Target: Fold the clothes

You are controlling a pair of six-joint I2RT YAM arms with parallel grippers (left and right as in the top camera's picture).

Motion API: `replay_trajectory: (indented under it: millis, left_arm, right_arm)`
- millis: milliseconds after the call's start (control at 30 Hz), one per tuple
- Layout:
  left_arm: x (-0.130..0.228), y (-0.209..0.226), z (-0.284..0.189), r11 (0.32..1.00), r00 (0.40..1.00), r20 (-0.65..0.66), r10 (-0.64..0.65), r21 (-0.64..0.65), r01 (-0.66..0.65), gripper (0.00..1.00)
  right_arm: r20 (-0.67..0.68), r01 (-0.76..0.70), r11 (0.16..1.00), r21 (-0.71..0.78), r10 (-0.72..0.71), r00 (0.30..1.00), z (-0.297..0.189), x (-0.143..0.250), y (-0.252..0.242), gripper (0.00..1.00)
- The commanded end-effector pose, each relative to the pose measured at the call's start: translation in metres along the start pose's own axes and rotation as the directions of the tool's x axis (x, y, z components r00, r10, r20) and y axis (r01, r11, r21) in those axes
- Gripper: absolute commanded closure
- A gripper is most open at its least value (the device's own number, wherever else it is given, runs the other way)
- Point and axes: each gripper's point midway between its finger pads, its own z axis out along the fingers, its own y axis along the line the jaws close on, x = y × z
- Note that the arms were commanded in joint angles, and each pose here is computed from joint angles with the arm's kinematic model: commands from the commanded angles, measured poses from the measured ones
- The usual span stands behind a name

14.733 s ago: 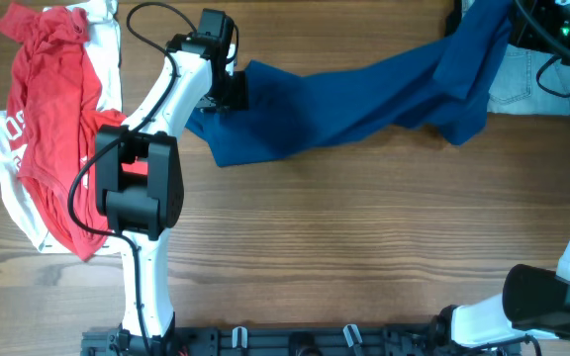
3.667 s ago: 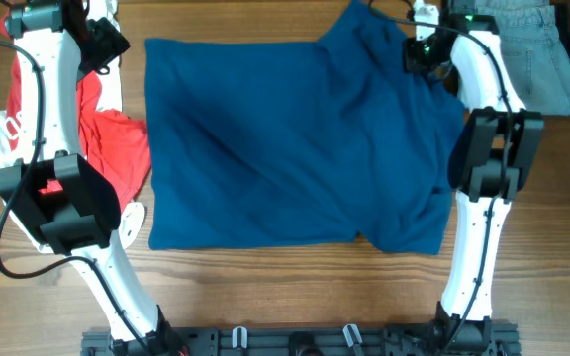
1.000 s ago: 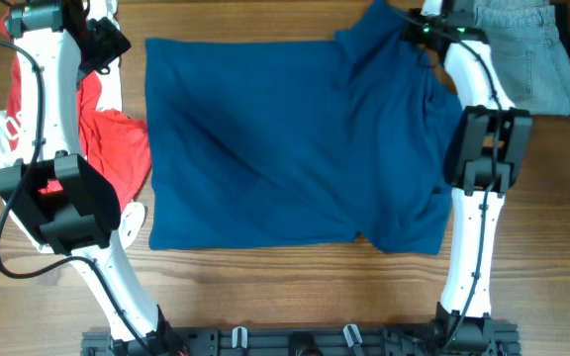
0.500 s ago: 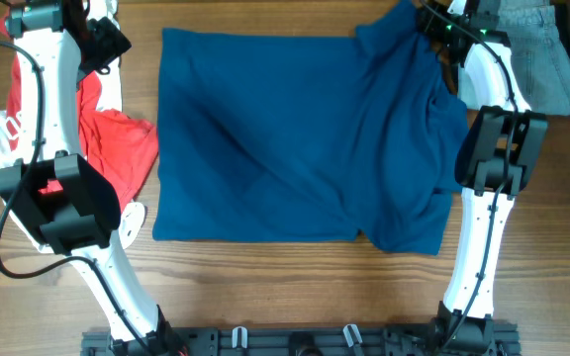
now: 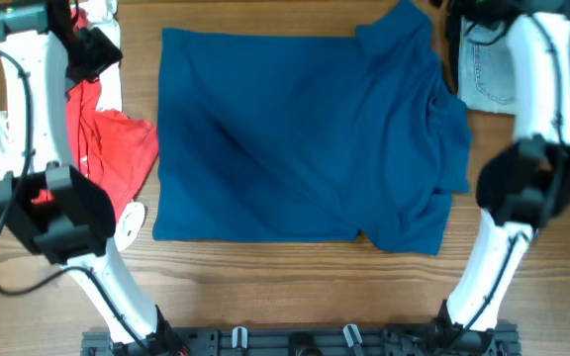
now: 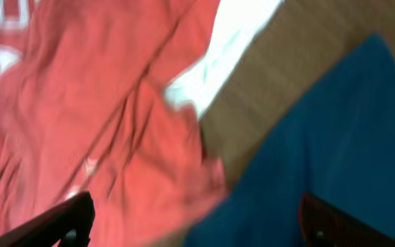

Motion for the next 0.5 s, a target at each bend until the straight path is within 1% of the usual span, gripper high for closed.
replay_trajectory:
  millis: [0,100,200,267,333,400,467]
  left_arm:
    - [0.032,-0.004,-0.044,0.996,0.996,-0.082,-0.017,0.087,0.024,0.08]
    - [0.061,-0.008,-0.050,0.996,0.983,-0.183,0.013,0.088,0.003,0.13]
    - [0.084,-0.010,-0.054,0.998,0.969,-0.241,0.055,0.055,-0.043,0.14]
    - [0.099,-0.014,-0.058,0.996,0.959,-0.268,0.090,0.031,-0.085,0.14]
    - [0.110,-0.015,-0.061,0.992,0.953,-0.278,0.123,-0.001,-0.129,0.13]
    - [0.120,-0.021,-0.062,0.988,0.947,-0.285,0.151,0.001,-0.157,0.10]
    - [0.130,-0.022,-0.061,0.984,0.942,-0.295,0.162,-0.021,-0.176,0.10]
  right_arm:
    - [0.020,-0.034,0.998,0.044,0.033,0.999,-0.066,-0.002,0.019,0.00]
    - [-0.022,-0.062,0.993,0.102,0.065,0.998,-0.108,0.018,0.024,0.00]
    - [-0.060,-0.100,0.986,0.132,0.108,0.992,-0.141,0.037,0.029,0.00]
    - [-0.089,-0.124,0.975,0.182,0.142,0.986,-0.161,0.053,0.027,0.00]
    - [-0.135,-0.120,0.961,0.248,0.156,0.978,-0.176,0.072,0.022,0.00]
    - [-0.186,-0.099,0.939,0.329,0.167,0.968,-0.189,0.091,0.013,0.00]
    - [-0.226,-0.056,0.956,0.289,0.125,0.966,-0.190,0.101,0.022,0.00]
